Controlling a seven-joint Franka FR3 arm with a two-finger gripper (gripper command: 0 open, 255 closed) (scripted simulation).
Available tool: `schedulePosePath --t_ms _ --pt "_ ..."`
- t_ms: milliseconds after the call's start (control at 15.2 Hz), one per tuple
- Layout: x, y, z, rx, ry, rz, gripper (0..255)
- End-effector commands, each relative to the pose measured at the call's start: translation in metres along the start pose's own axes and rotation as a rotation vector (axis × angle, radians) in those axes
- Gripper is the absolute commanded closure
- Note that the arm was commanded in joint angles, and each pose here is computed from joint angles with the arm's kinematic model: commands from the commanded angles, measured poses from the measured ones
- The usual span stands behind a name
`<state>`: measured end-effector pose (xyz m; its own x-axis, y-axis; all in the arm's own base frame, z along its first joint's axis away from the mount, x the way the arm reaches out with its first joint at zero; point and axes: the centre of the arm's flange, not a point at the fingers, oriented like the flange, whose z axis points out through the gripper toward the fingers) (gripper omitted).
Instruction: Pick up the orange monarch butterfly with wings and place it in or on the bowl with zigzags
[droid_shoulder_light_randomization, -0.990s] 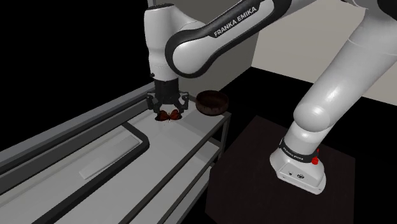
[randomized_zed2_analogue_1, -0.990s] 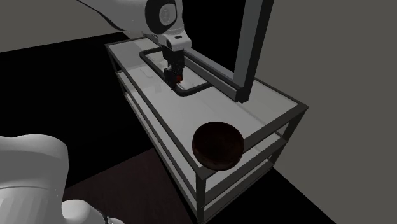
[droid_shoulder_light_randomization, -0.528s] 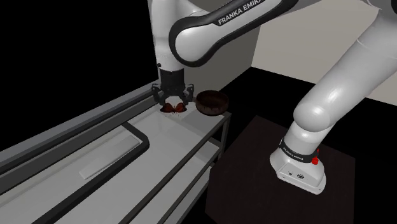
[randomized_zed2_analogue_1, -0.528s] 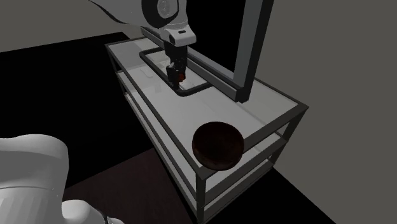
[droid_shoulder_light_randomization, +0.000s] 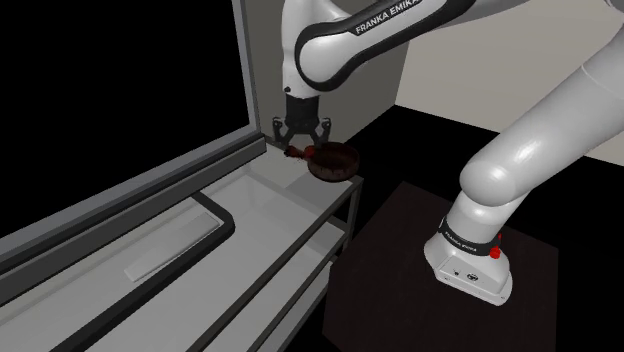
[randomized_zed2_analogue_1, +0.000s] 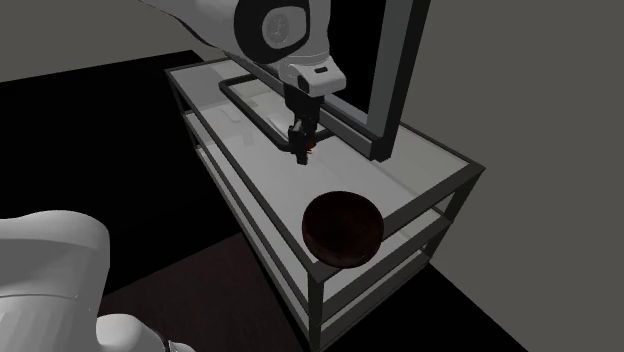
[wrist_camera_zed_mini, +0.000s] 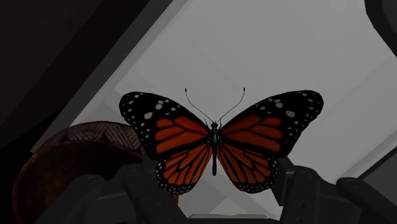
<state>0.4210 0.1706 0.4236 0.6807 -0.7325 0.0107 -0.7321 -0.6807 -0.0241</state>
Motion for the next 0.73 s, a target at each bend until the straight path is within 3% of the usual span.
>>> schedulePosePath --t_ms 0,660 --pt "0.019 0.02 -0.001 0.001 0.0 -0.002 255" --pt "0.117 0.107 0.002 0.001 0.0 -0.002 255"
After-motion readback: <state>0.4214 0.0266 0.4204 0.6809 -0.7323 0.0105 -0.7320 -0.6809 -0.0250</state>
